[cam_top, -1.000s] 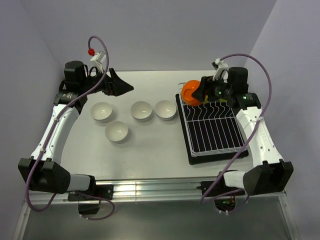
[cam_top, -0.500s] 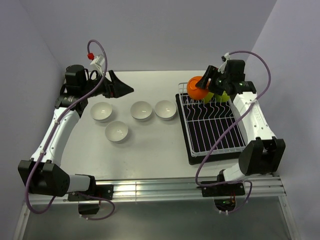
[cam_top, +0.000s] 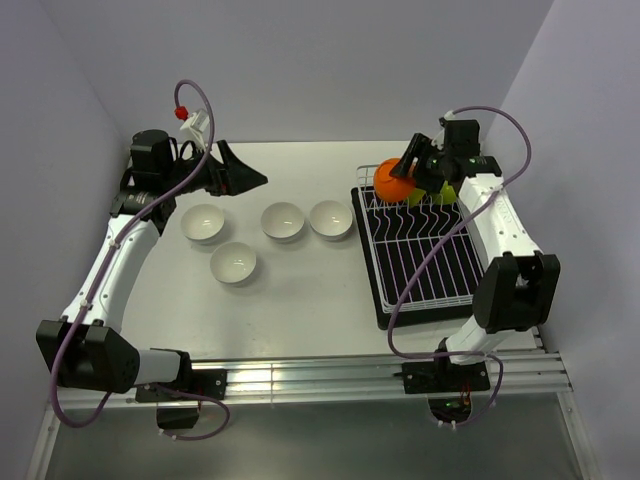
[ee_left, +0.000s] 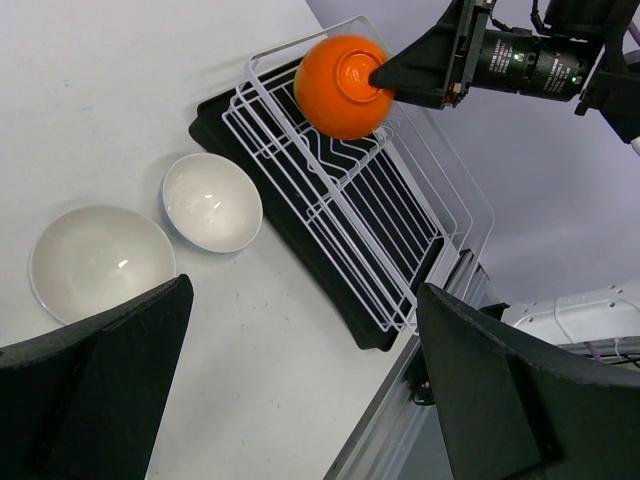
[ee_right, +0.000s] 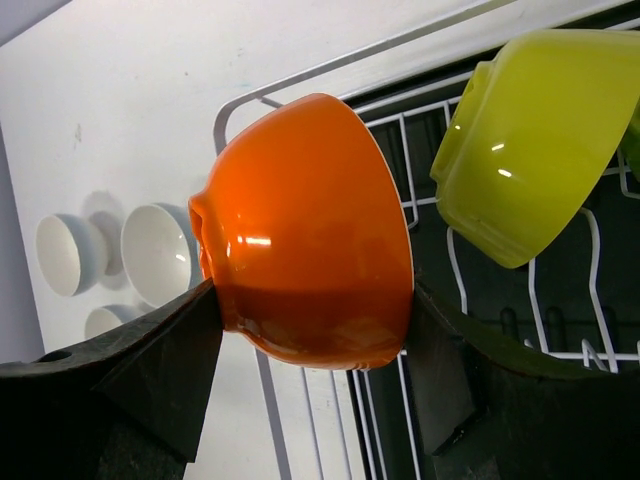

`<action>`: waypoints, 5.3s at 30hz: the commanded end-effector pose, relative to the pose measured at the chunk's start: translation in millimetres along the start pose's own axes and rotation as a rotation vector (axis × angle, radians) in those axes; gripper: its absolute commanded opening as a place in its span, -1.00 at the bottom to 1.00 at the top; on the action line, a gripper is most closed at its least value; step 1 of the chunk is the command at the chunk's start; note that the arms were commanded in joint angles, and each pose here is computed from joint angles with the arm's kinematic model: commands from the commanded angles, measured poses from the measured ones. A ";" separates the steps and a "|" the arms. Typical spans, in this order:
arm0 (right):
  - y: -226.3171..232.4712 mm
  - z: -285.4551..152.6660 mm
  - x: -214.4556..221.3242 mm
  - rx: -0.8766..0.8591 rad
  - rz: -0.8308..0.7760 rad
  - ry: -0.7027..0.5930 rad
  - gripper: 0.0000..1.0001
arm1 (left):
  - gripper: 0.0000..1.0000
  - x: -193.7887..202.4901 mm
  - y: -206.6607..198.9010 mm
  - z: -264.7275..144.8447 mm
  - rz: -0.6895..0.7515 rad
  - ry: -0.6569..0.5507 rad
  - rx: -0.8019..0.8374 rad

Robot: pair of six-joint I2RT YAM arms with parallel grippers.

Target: Load the bowls into the dish rack

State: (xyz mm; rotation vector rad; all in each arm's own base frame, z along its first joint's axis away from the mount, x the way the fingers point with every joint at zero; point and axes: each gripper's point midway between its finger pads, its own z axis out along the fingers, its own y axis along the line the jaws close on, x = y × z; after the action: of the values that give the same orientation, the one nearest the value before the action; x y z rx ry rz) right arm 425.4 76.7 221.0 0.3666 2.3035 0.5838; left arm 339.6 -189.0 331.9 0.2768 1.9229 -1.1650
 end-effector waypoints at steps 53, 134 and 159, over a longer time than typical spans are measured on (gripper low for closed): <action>-17.5 31.9 16.5 0.053 0.137 0.078 0.85 | 0.99 16.6 22.0 3.0 -0.041 0.054 -0.072; 82.1 -156.9 80.9 -0.504 -1.050 -0.021 0.98 | -0.55 288.5 165.5 -62.9 0.932 0.975 0.185; 125.0 -184.4 108.1 -0.698 -1.404 -0.185 1.00 | -0.99 153.7 -66.9 -19.3 0.378 0.437 0.797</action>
State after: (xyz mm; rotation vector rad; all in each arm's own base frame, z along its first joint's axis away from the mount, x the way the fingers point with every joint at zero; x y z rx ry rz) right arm 246.4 162.6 325.1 -1.2216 1.6610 0.5784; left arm 216.3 -225.6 209.1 1.5285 1.6627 -1.3440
